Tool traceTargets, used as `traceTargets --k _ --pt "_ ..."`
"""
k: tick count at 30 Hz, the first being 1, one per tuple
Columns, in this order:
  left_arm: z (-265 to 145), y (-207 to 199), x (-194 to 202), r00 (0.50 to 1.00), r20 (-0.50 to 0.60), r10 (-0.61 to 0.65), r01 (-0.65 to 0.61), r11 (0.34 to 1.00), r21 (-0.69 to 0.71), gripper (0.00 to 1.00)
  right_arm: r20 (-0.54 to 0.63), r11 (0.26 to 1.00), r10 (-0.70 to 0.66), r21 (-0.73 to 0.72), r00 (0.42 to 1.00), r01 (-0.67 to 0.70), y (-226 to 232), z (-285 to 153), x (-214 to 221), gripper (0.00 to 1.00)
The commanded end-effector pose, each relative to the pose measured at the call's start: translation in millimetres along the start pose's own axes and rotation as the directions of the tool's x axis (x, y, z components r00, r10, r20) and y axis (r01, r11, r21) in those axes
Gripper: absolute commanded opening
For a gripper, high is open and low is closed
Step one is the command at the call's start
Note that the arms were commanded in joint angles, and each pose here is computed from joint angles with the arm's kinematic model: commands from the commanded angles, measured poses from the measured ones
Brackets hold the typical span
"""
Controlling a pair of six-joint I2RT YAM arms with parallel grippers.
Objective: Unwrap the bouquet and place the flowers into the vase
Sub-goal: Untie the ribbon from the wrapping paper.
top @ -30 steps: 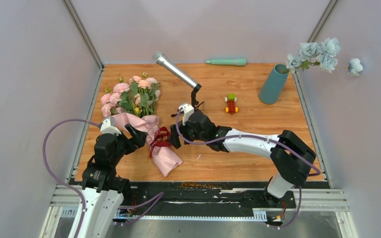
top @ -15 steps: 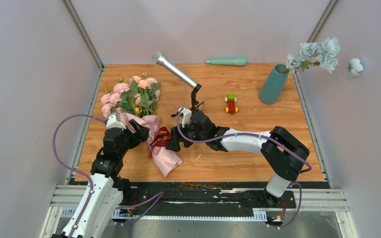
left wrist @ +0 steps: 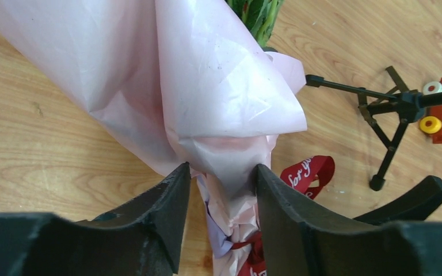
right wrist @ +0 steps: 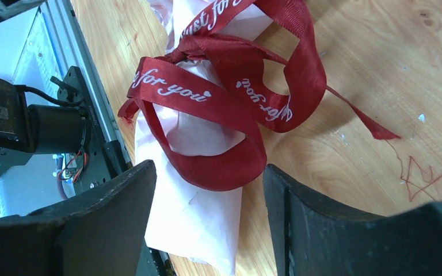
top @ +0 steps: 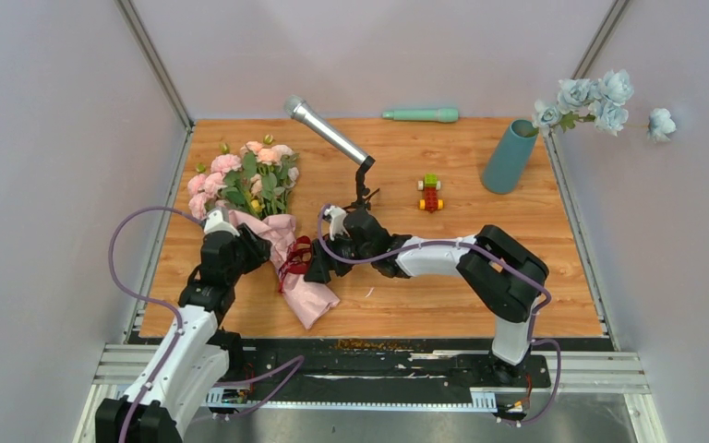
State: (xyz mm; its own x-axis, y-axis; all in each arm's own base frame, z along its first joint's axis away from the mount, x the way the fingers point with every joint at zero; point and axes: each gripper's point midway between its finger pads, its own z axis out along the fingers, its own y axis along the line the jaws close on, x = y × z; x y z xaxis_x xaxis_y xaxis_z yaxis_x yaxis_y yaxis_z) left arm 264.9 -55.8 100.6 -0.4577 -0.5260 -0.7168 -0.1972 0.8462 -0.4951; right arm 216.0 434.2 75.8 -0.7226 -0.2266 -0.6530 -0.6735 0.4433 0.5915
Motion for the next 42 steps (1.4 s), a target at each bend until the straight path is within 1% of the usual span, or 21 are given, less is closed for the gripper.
traceTargets --k 1,3,5,6,8,10,11,14,18,20,21,24,25,26,28,29,30,32,35,38,42 --pt "8 -1 -13 0.997 0.075 0.023 -0.024 1.0 0.013 0.48 0.07 0.997 -0.032 -0.071 0.997 0.037 19 2 -29 0.64" --pt "10 -1 -14 0.996 0.08 0.027 -0.028 1.0 0.013 0.43 0.082 0.996 -0.042 -0.075 0.996 0.049 22 0 -33 0.55" --pt "13 0 -13 0.996 0.078 0.036 -0.037 0.999 0.013 0.36 0.095 0.994 -0.056 -0.086 0.994 0.064 25 -2 -37 0.39" --pt "14 0 -12 0.996 0.078 0.042 -0.043 0.999 0.015 0.29 0.101 0.993 -0.064 -0.092 0.993 0.073 28 -3 -38 0.31" --pt "17 -1 -12 0.996 0.076 0.044 -0.046 0.999 0.023 0.21 0.11 0.991 -0.081 -0.1 0.991 0.093 30 -5 -41 0.18" --pt "19 -3 -12 0.996 0.077 0.043 -0.046 0.998 0.032 0.14 0.116 0.987 -0.102 -0.114 0.988 0.115 36 -8 -44 0.05" --pt "21 -5 -13 0.996 0.08 0.04 -0.043 0.998 0.038 0.13 0.121 0.985 -0.109 -0.119 0.987 0.123 37 -9 -45 0.0" --pt "23 -11 -16 0.996 0.081 0.033 -0.038 0.997 0.06 0.09 0.138 0.979 -0.132 -0.14 0.982 0.151 48 -15 -50 0.0" --pt "27 -17 -19 0.997 0.069 0.03 -0.035 0.997 0.076 0.08 0.163 0.963 -0.182 -0.168 0.97 0.209 71 -22 -56 0.0" --pt "26 -22 -21 0.998 0.059 0.036 -0.041 0.995 0.089 0.14 0.171 0.956 -0.205 -0.177 0.964 0.235 83 -22 -58 0.0" --pt "25 -26 -26 0.997 0.064 0.042 -0.048 0.994 0.096 0.19 0.168 0.953 -0.216 -0.18 0.962 0.245 88 -20 -59 0.0" --pt "15 -32 -39 0.995 0.08 0.067 -0.074 0.993 0.093 0.26 0.153 0.947 -0.244 -0.175 0.958 0.269 98 -9 -59 0.0" --pt "13 -32 -40 0.994 0.078 0.074 -0.081 0.993 0.086 0.33 0.135 0.949 -0.246 -0.17 0.96 0.267 97 -3 -56 0.0" --pt "7 -29 -48 0.992 0.094 0.09 -0.096 0.994 0.059 0.36 0.124 0.948 -0.249 -0.172 0.961 0.268 100 3 -53 0.0" --pt "-4 -26 -58 0.986 0.114 0.122 -0.125 0.992 0.02 0.47 0.109 0.949 -0.243 -0.179 0.964 0.26 105 12 -52 0.0" --pt "-11 -22 -59 0.985 0.113 0.133 -0.133 0.991 -0.002 0.5 0.112 0.947 -0.242 -0.189 0.964 0.26 109 16 -53 0.0" --pt "-17 -21 -68 0.979 0.137 0.151 -0.149 0.988 -0.026 0.56 0.115 0.946 -0.24 -0.196 0.964 0.259 113 20 -52 0.0" --pt "-29 -13 -72 0.973 0.148 0.18 -0.171 0.983 -0.069 0.62 0.113 0.943 -0.242 -0.205 0.964 0.261 118 28 -50 0.0" --pt "-43 -11 -77 0.965 0.166 0.203 -0.191 0.978 -0.087 0.68 0.082 0.944 -0.245 -0.204 0.966 0.257 118 42 -44 0.01" --pt "-51 -11 -77 0.964 0.156 0.215 -0.204 0.975 -0.085 0.74 0.055 0.945 -0.25 -0.205 0.967 0.256 118 52 -37 0.08" --pt "-56 -13 -72 0.967 0.135 0.216 -0.208 0.976 -0.068 0.78 0.049 0.939 -0.257 -0.224 0.965 0.262 123 52 -37 0.26"
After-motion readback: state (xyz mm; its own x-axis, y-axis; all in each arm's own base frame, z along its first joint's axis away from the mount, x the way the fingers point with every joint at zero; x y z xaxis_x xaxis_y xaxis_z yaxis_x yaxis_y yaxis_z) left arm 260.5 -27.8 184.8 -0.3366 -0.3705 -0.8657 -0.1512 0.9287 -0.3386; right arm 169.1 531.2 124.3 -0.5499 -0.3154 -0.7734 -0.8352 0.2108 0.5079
